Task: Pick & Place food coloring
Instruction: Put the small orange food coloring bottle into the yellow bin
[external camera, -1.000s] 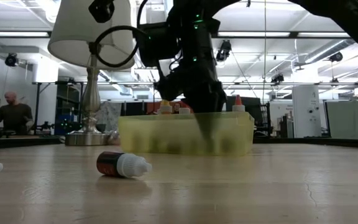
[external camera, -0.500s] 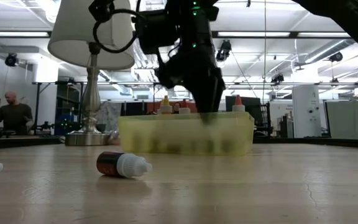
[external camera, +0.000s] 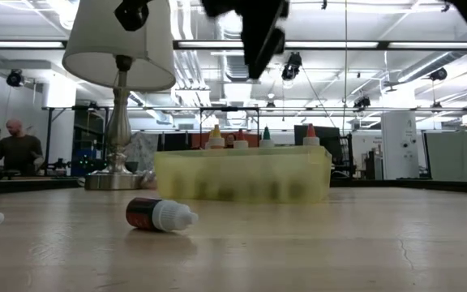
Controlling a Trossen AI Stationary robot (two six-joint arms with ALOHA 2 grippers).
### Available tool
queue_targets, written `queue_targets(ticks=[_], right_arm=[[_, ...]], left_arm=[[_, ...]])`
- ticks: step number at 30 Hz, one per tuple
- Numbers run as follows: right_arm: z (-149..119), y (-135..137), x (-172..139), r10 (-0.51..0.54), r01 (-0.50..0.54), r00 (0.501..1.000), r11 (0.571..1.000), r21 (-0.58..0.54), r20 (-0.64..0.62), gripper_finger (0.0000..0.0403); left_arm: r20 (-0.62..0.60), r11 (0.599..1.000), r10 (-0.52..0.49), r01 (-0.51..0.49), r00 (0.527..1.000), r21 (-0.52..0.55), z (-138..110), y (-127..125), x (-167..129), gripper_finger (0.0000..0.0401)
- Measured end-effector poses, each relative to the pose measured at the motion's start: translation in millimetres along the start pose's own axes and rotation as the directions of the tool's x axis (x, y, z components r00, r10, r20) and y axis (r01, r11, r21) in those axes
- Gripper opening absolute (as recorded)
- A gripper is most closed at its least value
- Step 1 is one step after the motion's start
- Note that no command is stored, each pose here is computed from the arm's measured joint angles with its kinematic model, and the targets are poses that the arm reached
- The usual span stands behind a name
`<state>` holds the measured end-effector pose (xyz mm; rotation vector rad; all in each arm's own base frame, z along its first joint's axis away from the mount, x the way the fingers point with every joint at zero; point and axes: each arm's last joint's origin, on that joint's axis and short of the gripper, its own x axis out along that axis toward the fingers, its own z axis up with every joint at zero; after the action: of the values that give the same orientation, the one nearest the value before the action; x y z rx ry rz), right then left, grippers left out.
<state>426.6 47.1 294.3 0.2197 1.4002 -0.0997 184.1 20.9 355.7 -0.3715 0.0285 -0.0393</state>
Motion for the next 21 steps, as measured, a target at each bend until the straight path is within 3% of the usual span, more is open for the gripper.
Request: queue_targets(ticks=[6,15,21], right_arm=[[-25.3,42.1,-18.6,-0.054,0.059,0.996,0.996,-0.073,0.071,0.0176],[-62.3,95.3,-28.5,-0.095,0.107,0.972,0.993,-0.046,0.214,0.0170],[-79.5,112.0,-19.9,-0.105,0.102,0.971,0.994,0.025,0.213,0.0161]], left_arm=[[-0.087,0.999,0.031,-0.033,0.996,-0.025,-7.4,0.8,-8.3,0.0141],[-0.132,0.999,0.033,-0.037,0.991,-0.029,-10.5,-3.3,-22.1,0.0011],[-0.161,0.997,0.024,-0.034,0.987,-0.062,-13.3,-6.1,-26.8,0.0001]])
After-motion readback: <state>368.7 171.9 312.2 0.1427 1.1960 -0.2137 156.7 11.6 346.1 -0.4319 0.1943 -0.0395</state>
